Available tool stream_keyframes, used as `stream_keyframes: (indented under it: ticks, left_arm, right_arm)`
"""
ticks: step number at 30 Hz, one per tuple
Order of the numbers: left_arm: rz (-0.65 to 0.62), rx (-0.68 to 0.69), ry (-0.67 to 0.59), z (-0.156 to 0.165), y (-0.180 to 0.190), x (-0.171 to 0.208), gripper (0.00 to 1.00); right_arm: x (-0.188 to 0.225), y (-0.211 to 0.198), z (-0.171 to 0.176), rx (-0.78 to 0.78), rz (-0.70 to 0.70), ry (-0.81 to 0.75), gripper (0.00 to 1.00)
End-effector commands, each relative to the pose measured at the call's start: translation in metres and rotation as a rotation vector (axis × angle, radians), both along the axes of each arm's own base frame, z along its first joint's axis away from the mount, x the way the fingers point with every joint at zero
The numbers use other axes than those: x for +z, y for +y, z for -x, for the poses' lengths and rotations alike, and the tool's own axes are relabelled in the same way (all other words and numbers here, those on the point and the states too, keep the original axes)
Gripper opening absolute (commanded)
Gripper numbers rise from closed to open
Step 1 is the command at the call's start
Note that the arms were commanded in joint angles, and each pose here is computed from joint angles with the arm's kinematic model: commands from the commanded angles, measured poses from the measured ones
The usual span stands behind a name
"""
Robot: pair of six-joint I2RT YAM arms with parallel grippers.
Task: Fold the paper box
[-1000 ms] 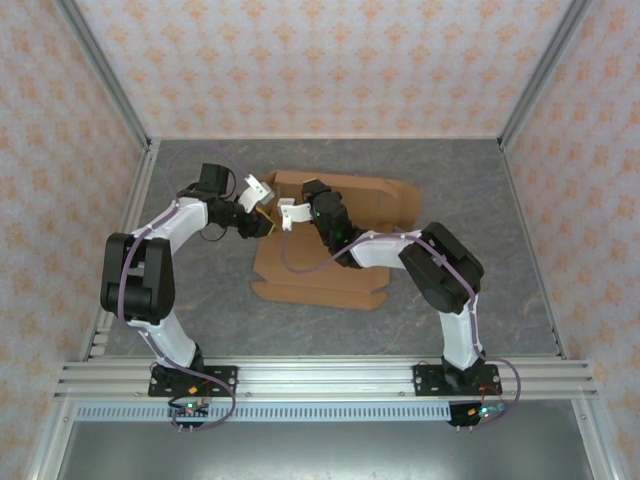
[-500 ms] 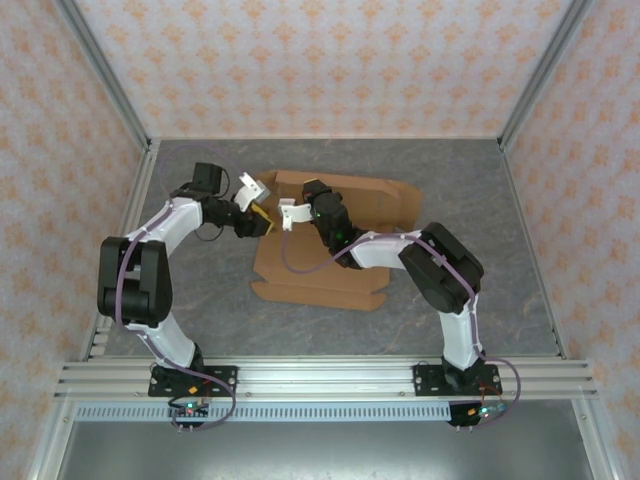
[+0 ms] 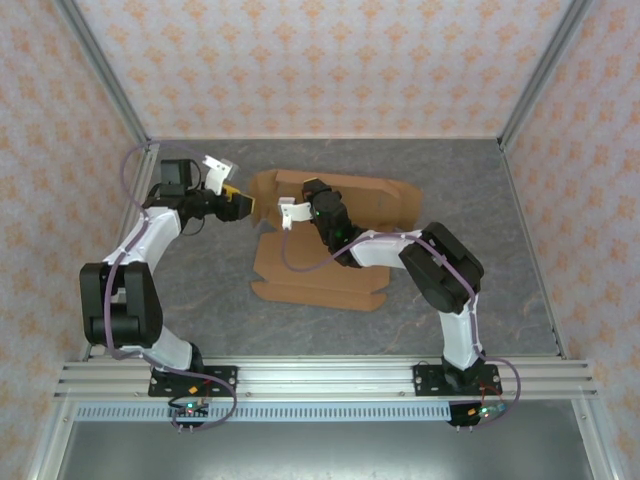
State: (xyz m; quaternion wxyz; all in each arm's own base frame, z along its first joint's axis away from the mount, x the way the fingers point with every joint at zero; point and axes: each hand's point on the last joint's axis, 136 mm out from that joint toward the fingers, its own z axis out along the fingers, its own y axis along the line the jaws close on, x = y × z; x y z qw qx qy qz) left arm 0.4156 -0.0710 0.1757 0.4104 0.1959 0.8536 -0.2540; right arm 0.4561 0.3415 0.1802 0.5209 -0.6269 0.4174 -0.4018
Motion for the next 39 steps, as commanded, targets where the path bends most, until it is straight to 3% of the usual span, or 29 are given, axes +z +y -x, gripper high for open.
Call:
stream_keyframes:
  ticks: [1,15,28,39]
  left_arm:
    - [0.025,0.109,-0.001,-0.031,0.013,-0.002,0.73]
    - [-0.003,-0.254,0.144,-0.059,-0.055,-0.038,0.87]
    - [-0.024,-0.304,0.112,-0.010,-0.057,-0.036,0.76]
    - [-0.003,-0.317,0.117,-0.005,-0.061,-0.039,0.58]
  right_arm:
    - [0.006,-0.001,-0.005,-0.019,-0.007,0.006,0.00]
    - [0.003,0.003,-0.010,-0.026,-0.008,0.025,0.00]
    - [0.002,-0.002,-0.011,-0.045,-0.006,0.040,0.00]
    - [0.000,-0.004,-0.010,-0.057,-0.012,0.051,0.00]
